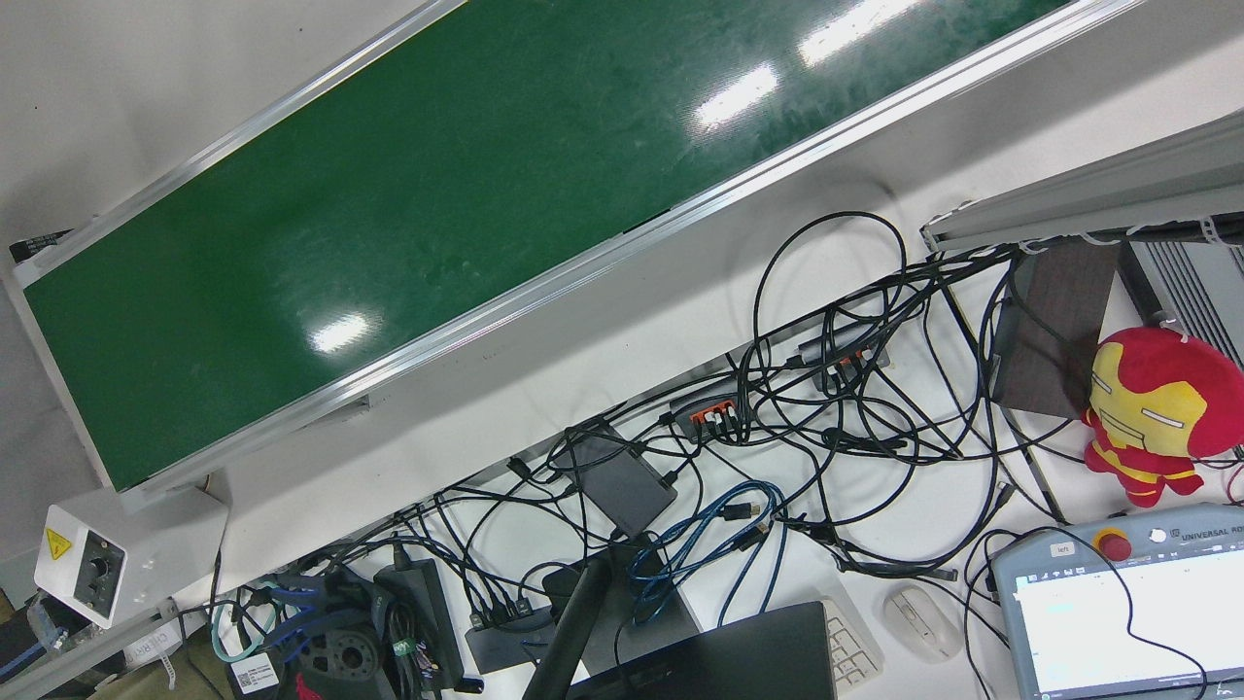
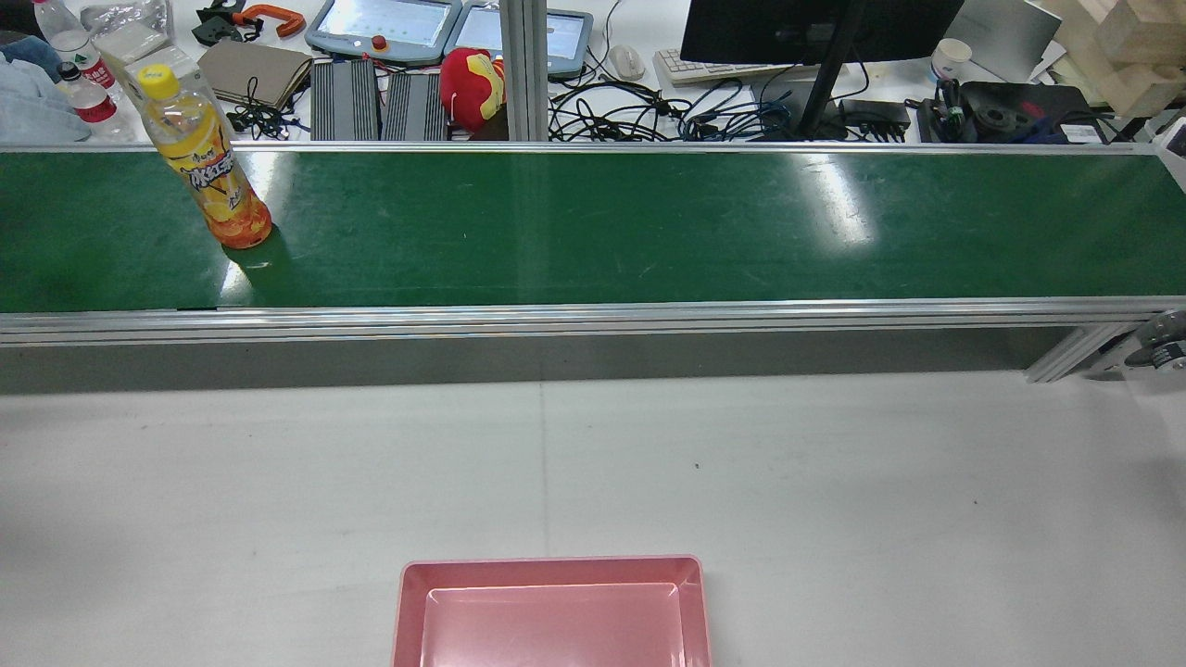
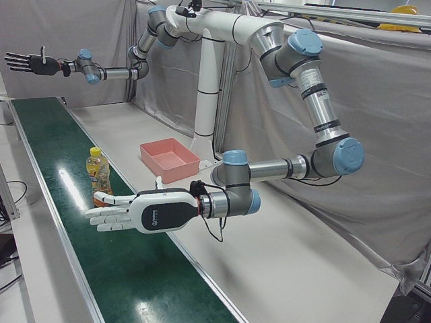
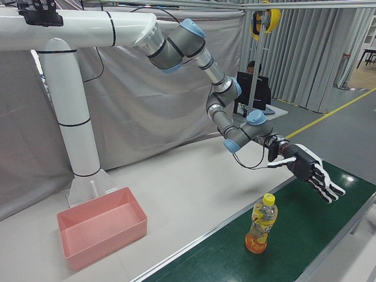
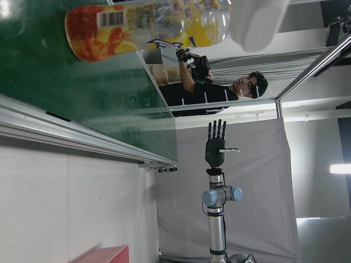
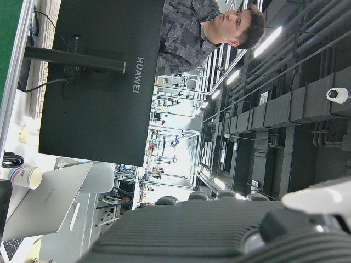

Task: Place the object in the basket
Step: 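Move the left hand toward the juice bottle on the conveyor, then close the left hand fingers around the yellow-capped juice bottle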

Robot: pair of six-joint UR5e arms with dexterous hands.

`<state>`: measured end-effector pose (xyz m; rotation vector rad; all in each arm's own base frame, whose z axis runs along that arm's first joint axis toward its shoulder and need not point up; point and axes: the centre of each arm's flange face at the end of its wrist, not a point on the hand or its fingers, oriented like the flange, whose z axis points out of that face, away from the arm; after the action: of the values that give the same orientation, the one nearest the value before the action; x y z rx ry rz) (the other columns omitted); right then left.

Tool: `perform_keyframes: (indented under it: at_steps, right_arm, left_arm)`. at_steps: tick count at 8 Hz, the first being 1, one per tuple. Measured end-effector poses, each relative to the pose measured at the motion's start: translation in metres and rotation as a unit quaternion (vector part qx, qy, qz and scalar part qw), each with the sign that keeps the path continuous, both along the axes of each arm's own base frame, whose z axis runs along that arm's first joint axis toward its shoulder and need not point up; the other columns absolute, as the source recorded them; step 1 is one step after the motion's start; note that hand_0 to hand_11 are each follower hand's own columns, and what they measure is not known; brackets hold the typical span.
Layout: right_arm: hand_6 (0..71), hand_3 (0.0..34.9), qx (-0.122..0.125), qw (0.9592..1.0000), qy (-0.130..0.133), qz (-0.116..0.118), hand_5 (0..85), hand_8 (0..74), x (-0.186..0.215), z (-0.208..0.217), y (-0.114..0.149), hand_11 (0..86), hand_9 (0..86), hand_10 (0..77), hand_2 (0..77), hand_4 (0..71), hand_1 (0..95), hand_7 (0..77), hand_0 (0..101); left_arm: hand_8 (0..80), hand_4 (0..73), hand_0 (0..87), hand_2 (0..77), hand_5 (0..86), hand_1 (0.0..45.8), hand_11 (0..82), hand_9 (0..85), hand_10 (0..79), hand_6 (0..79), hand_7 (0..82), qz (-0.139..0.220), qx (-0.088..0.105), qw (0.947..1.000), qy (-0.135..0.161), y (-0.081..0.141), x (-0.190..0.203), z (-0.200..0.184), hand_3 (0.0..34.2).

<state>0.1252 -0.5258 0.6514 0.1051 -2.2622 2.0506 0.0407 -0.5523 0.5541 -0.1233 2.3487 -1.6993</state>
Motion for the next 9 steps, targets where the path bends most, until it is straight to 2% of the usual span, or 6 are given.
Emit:
perform_keyframes:
  at_steps: [1, 2, 3, 4, 6, 9]
  right_arm:
    - [0.0, 0.2, 0.0, 1.0, 0.0, 0.0, 0.0, 0.0, 0.0, 0.0, 0.0, 0.0, 0.0, 0.0, 0.5, 0.0, 0.0, 0.5, 0]
    - [0.0, 0.2, 0.0, 1.0, 0.0, 0.0, 0.0, 0.0, 0.0, 0.0, 0.0, 0.0, 0.0, 0.0, 0.0, 0.0, 0.0, 0.5, 0]
    - [0.0, 0.2, 0.0, 1.0, 0.0, 0.0, 0.0, 0.0, 0.0, 0.0, 0.0, 0.0, 0.0, 0.0, 0.0, 0.0, 0.0, 0.5, 0]
    - [0.0, 0.2, 0.0, 1.0, 0.0, 0.0, 0.0, 0.0, 0.0, 0.0, 0.0, 0.0, 0.0, 0.0, 0.0, 0.0, 0.0, 0.5, 0]
    - [0.0, 0.2, 0.0, 1.0, 0.0, 0.0, 0.0, 0.0, 0.0, 0.0, 0.0, 0.0, 0.0, 0.0, 0.5, 0.0, 0.0, 0.5, 0]
    - [0.0, 0.2, 0.0, 1.0, 0.0, 0.0, 0.0, 0.0, 0.0, 0.0, 0.0, 0.0, 0.0, 0.0, 0.5, 0.0, 0.0, 0.5, 0]
  left_arm:
    - [3.8, 9.8, 80.2, 0.5, 21.3, 8.2, 6.5, 3.8, 1.6, 0.5, 0.5, 0.007, 0.005, 1.0, -0.002, -0.001, 0.01, -0.005, 0.4]
    - [4.4, 10.4, 80.2, 0.5, 20.7, 13.6, 8.7, 4.4, 2.7, 0.5, 0.5, 0.014, 0.009, 0.9999, 0.001, -0.007, 0.03, -0.017, 1.6]
    - [4.4, 10.4, 80.2, 0.5, 20.7, 13.6, 8.7, 4.4, 2.7, 0.5, 0.5, 0.011, 0.01, 0.9999, 0.009, -0.012, 0.052, -0.028, 1.6]
    - [5.4, 7.6, 80.2, 0.5, 18.5, 7.1, 7.1, 5.5, 3.8, 0.5, 0.5, 0.009, 0.008, 0.9998, 0.016, -0.013, 0.072, -0.034, 0.6]
    - [5.4, 7.6, 80.2, 0.5, 21.3, 11.4, 8.2, 5.5, 2.2, 0.5, 0.5, 0.007, 0.004, 0.9998, 0.015, -0.014, 0.094, -0.038, 0.5]
    - [5.4, 6.5, 80.2, 0.5, 21.3, 8.2, 5.5, 6.0, 1.6, 0.5, 0.5, 0.001, 0.01, 1.0, -0.001, -0.034, 0.111, -0.072, 1.9]
